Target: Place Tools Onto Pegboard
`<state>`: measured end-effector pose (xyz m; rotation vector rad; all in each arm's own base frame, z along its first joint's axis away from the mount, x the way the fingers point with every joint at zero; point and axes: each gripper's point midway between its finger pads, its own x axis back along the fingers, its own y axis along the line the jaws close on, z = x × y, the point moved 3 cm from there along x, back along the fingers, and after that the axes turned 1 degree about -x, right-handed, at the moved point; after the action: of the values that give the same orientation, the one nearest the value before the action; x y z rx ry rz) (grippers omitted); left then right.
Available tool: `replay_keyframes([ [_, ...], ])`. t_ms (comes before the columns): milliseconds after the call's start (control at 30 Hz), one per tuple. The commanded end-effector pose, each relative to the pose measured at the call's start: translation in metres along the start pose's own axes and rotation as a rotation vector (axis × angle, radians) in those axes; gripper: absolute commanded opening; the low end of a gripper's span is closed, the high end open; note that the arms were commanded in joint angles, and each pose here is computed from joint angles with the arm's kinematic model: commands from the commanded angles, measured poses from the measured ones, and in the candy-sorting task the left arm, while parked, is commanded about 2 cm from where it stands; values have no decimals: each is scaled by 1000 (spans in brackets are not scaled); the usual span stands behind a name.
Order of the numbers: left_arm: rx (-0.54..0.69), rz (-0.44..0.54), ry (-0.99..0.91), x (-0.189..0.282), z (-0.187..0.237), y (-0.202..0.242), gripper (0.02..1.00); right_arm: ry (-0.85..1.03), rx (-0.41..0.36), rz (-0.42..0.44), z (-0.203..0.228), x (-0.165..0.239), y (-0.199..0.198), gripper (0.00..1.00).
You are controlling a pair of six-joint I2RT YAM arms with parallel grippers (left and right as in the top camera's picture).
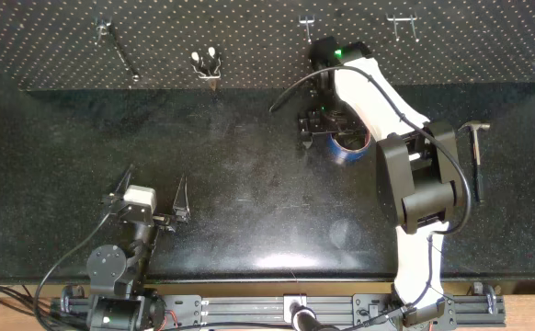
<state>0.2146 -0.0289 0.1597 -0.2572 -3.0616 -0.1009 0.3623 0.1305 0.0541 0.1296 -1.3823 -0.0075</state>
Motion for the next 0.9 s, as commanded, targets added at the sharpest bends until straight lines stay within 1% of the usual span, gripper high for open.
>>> replay_keyframes([
  [33,-12,20,-5,1,0,-3,996,34,-19,-1,2,-9,2,820],
  [100,-12,20,-5,1,0,-3,996,33,-20,-1,2,-9,2,792],
  [133,-12,20,-5,1,0,-3,996,33,-21,-1,2,-9,2,706],
  [200,-12,20,-5,1,0,-3,996,32,-21,-2,2,-9,2,581],
  [233,-12,20,-5,1,0,-3,996,32,-21,-2,2,-9,2,500],
  [267,-12,20,-5,1,0,-3,996,31,-21,-2,2,-9,2,470],
  [367,-12,20,-5,1,0,-3,996,31,-21,-2,2,-9,2,288],
  [400,-12,20,-5,1,0,-3,996,31,-21,-2,2,-9,2,264],
  [433,-12,20,-5,1,0,-3,996,31,-21,-1,1,-9,2,261],
  [467,-12,20,-5,1,0,-3,996,31,-21,-2,2,-9,2,220],
  [533,-12,20,-5,1,0,-3,996,31,-21,-1,1,-9,2,84],
  [767,-12,20,-5,1,0,-3,993,16,-39,-5,1,-4,2,77],
  [800,-12,20,-5,1,0,-3,996,-16,-36,-12,-1,4,4,77],
  [900,-12,20,-5,1,0,-3,996,-149,-59,-42,-9,33,6,77],
])
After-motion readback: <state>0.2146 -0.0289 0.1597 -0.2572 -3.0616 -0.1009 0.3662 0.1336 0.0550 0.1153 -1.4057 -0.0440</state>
